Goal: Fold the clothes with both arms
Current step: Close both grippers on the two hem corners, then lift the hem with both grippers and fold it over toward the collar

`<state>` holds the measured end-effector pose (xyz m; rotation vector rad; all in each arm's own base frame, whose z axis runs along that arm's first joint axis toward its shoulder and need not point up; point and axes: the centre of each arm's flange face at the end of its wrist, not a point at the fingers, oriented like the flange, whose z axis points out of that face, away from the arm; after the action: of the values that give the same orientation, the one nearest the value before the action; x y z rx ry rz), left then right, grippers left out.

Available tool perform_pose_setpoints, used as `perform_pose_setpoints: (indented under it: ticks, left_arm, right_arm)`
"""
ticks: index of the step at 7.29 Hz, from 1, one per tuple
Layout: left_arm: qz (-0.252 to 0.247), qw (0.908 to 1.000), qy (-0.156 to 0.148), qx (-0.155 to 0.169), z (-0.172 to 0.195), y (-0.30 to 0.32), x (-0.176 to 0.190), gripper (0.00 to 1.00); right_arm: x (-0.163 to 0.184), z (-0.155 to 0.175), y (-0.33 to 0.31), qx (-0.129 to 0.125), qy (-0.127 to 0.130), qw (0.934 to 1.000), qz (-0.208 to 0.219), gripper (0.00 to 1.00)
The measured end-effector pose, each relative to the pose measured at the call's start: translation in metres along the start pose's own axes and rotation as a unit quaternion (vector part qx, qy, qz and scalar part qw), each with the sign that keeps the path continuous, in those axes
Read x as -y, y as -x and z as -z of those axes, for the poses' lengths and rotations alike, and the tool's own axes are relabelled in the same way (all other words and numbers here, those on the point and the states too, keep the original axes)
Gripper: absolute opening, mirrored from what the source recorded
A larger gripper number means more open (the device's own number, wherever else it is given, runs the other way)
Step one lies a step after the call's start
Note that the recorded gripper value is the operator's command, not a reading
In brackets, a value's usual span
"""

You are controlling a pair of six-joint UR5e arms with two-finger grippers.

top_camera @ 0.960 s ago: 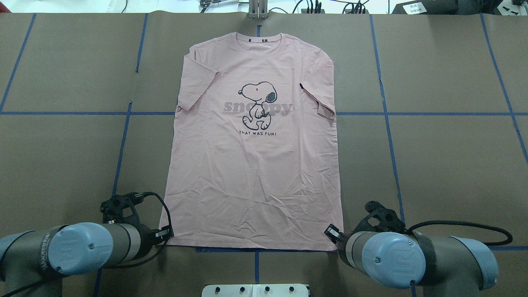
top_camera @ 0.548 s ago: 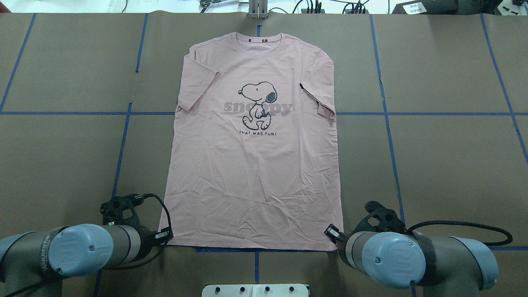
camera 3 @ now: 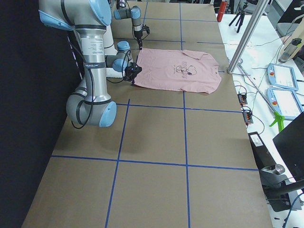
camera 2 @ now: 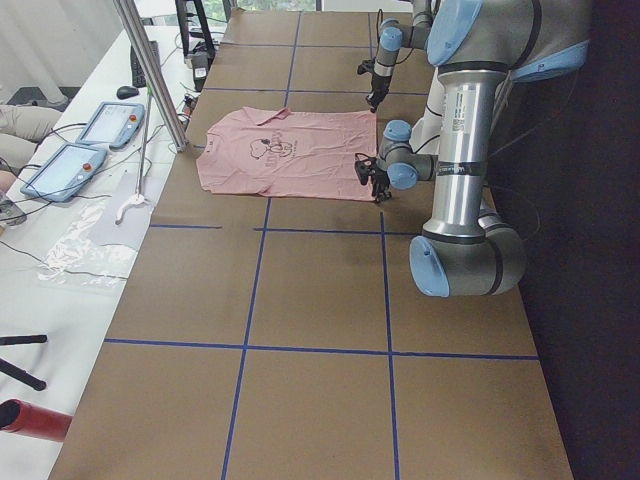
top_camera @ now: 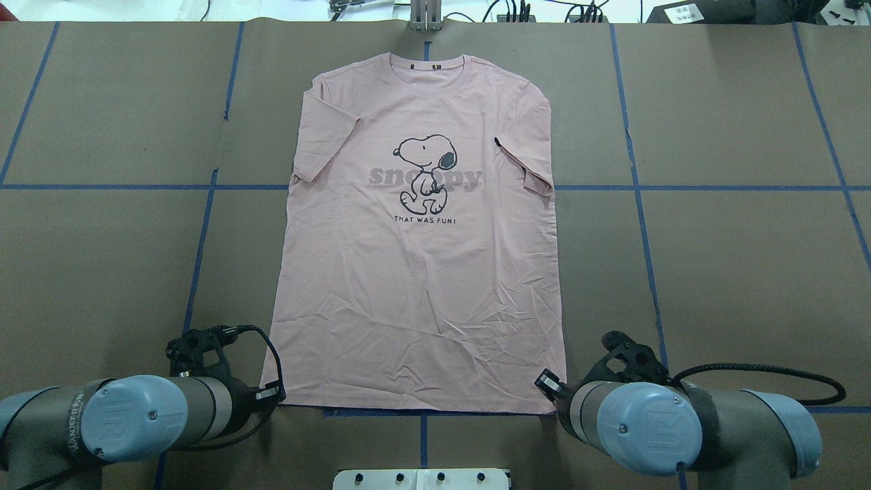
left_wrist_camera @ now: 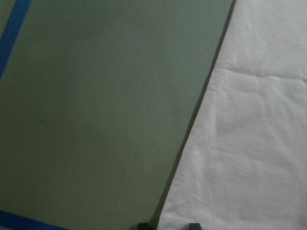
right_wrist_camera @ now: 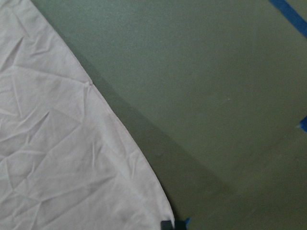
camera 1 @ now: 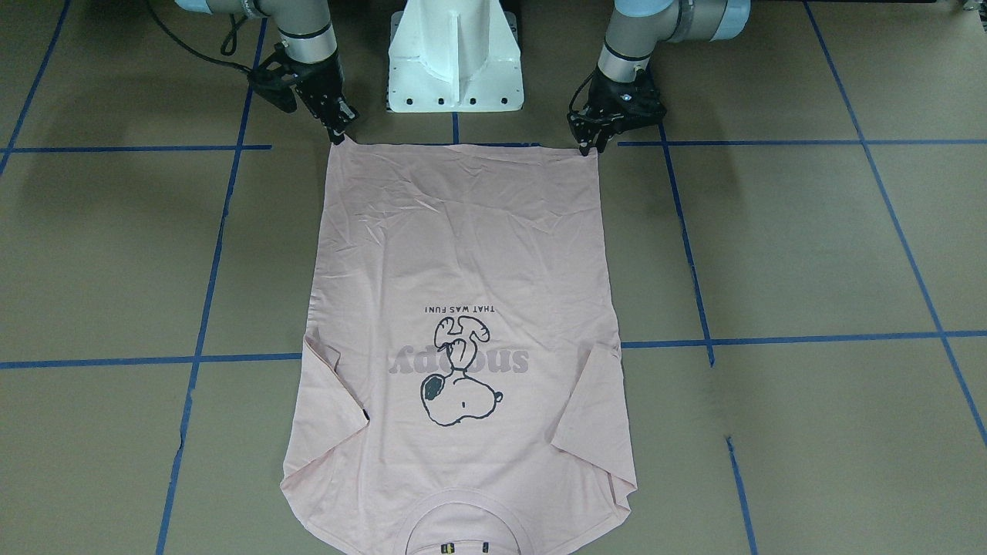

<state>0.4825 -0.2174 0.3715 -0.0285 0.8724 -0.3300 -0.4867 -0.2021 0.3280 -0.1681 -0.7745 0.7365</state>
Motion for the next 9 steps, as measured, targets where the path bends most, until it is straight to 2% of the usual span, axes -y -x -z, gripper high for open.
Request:
perform_pose_setpoints:
  ticks: [1,6,9]
  left_arm:
    - [0.0,1.0,0.0,0.001,0.0,0.001,0.0,0.0]
    - [0.006,0.9999,0.006,-0.01,0.012,-0.007,-0.004,0.0]
    - [0.035,0.9982,0.046,-0.016,0.072,-0.022,-0.023,0.0]
  right_arm:
    - [0.0,0.0,0.0,0.0,0.0,1.0,0.0,0.0]
    - [0.002,0.003,-0.002,0.001,0.001,1.0,0.0,0.0]
    - [0.011,0.04,-0.03,0.005,0.019,0.9998,0.007,0.0]
